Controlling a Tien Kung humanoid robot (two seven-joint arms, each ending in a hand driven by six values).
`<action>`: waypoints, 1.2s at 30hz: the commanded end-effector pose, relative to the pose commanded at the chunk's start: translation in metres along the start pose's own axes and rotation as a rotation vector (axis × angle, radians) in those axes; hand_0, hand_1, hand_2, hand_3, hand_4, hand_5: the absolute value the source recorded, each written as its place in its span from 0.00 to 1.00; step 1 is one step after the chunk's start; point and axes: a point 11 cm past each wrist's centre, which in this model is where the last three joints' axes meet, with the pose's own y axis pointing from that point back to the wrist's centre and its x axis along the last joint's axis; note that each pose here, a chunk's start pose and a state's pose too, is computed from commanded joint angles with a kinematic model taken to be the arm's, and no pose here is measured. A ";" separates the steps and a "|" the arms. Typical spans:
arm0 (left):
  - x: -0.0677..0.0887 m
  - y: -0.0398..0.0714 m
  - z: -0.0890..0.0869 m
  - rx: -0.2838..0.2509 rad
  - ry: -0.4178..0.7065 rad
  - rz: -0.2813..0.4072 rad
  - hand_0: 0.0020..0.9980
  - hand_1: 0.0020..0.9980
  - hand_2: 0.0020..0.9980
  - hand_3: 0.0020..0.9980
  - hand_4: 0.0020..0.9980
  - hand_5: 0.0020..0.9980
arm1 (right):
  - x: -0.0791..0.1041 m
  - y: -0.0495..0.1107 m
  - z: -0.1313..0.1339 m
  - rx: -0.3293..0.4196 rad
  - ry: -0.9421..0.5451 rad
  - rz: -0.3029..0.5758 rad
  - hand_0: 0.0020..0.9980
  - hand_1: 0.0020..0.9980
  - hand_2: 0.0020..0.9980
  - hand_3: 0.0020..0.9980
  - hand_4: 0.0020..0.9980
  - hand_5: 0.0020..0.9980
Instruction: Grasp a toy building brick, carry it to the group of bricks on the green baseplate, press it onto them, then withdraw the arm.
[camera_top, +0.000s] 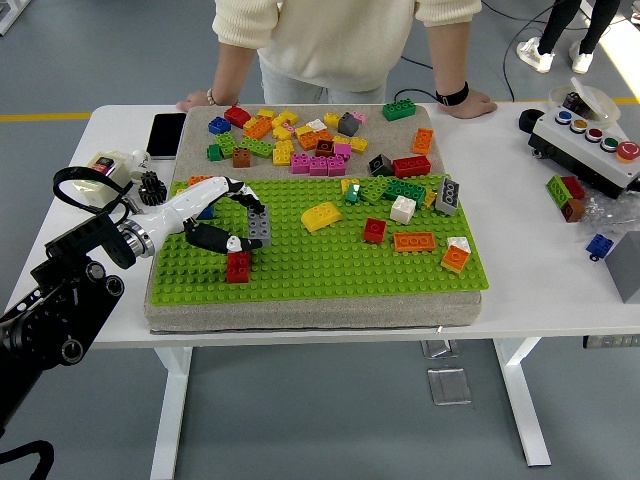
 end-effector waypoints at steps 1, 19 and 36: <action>0.000 0.001 -0.001 0.003 0.000 0.000 0.75 0.69 0.62 0.57 0.74 0.10 | 0.000 0.000 0.000 -0.001 -0.001 0.000 0.73 0.64 0.68 0.61 0.95 0.49; -0.013 0.003 -0.003 0.008 0.021 -0.016 0.74 0.69 0.62 0.57 0.74 0.12 | -0.001 0.000 0.000 0.001 -0.009 0.001 0.73 0.64 0.68 0.61 0.95 0.49; -0.028 0.001 -0.003 0.013 0.034 -0.035 0.75 0.69 0.62 0.57 0.74 0.12 | -0.002 0.000 0.000 -0.001 -0.013 0.001 0.73 0.64 0.68 0.61 0.95 0.49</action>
